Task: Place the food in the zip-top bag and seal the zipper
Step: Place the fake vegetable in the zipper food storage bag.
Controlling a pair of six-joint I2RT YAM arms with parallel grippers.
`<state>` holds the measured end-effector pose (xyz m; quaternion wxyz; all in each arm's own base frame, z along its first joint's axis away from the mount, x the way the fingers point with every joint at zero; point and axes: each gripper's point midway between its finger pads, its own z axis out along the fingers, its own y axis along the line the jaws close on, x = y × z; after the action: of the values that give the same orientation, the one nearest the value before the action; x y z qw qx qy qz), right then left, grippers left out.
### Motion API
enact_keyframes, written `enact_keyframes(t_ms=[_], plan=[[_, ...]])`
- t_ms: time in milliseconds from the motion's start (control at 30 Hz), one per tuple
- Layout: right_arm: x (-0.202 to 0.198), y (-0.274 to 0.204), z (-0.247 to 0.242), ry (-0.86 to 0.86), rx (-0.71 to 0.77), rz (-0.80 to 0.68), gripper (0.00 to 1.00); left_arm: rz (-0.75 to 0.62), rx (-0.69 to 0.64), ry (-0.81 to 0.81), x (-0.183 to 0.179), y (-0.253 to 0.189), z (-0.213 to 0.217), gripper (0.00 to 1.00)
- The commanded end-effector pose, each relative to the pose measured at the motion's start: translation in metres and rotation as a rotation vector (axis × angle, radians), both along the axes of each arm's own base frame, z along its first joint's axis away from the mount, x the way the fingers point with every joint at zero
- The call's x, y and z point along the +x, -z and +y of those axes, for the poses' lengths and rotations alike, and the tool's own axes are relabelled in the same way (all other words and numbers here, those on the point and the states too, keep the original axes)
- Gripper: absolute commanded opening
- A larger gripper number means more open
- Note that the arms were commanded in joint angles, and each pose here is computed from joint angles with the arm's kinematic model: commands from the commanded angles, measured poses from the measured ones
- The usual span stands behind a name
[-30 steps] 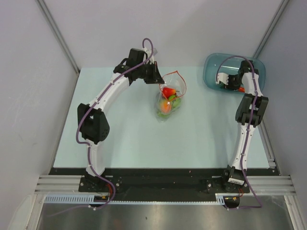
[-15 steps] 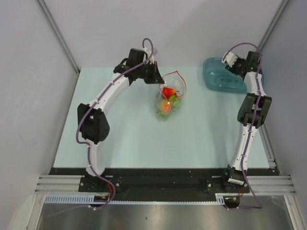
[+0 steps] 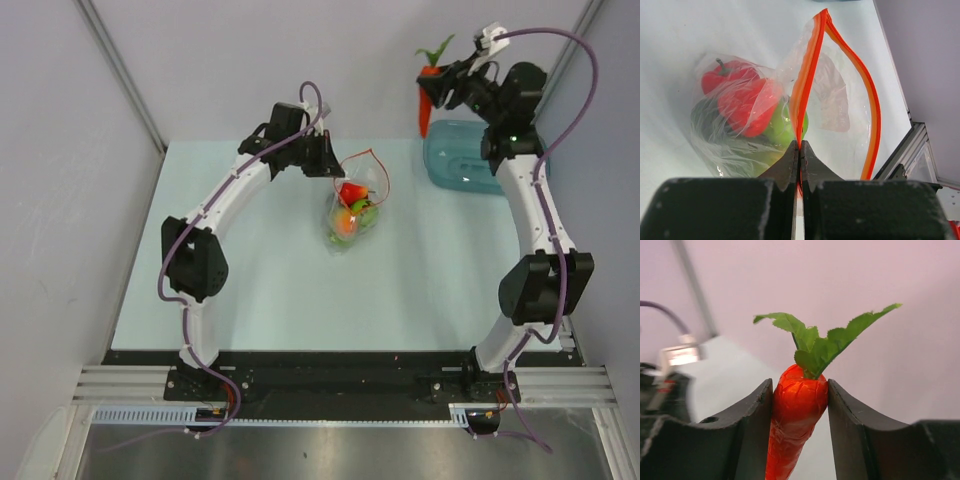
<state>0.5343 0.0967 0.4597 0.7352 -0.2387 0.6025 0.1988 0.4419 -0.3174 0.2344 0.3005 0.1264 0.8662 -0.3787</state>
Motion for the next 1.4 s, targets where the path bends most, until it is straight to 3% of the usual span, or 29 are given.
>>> enact_keyframes(t_ms=[0,133,267,367,600,800,833,867,933,967,1033,1067,1233,1367], plan=[[-0.03,0.031,0.063,-0.082,0.293,0.269,0.0,-0.095,-0.059,0.008,-0.009,-0.048,0.0,0.04],[-0.048,0.064,0.108,-0.112,0.375,0.409,0.0,-0.094,-0.071,0.01,-0.01,-0.051,-0.001,0.04],[-0.049,0.095,0.132,-0.096,0.38,0.482,0.0,-0.097,-0.084,0.011,-0.011,-0.055,-0.003,0.04],[-0.048,0.126,0.137,-0.057,0.411,0.622,0.0,-0.102,-0.082,0.013,-0.013,-0.057,-0.001,0.04],[-0.08,0.199,0.15,-0.002,0.296,0.899,0.0,-0.099,-0.081,0.012,-0.012,-0.055,-0.001,0.04],[-0.101,0.223,0.159,0.015,0.178,0.89,0.0,-0.096,-0.088,0.01,-0.012,-0.056,-0.002,0.05],[-0.102,0.223,0.16,0.011,0.171,0.886,0.07,-0.094,-0.089,0.011,-0.012,-0.055,-0.002,0.05],[-0.104,0.225,0.161,-0.002,0.16,0.891,0.25,-0.094,-0.087,0.012,-0.013,-0.056,-0.001,0.05],[-0.11,0.228,0.159,0.001,0.149,0.916,0.37,-0.092,-0.081,0.011,-0.014,-0.055,0.0,0.05],[-0.114,0.229,0.161,-0.018,0.141,0.929,0.5,-0.094,-0.079,0.01,-0.014,-0.055,0.001,0.05],[-0.123,0.227,0.159,-0.028,0.127,0.943,0.57,-0.094,-0.075,0.01,-0.015,-0.054,0.001,0.05],[-0.127,0.223,0.16,-0.06,0.125,0.943,0.65,-0.093,-0.074,0.013,-0.016,-0.052,0.001,0.05],[-0.122,0.181,0.144,-0.053,0.123,0.784,0.68,-0.086,-0.075,0.015,-0.017,-0.05,0.001,0.05],[-0.121,0.17,0.133,-0.07,0.114,0.762,0.71,-0.088,-0.076,0.013,-0.017,-0.051,0.001,0.05]])
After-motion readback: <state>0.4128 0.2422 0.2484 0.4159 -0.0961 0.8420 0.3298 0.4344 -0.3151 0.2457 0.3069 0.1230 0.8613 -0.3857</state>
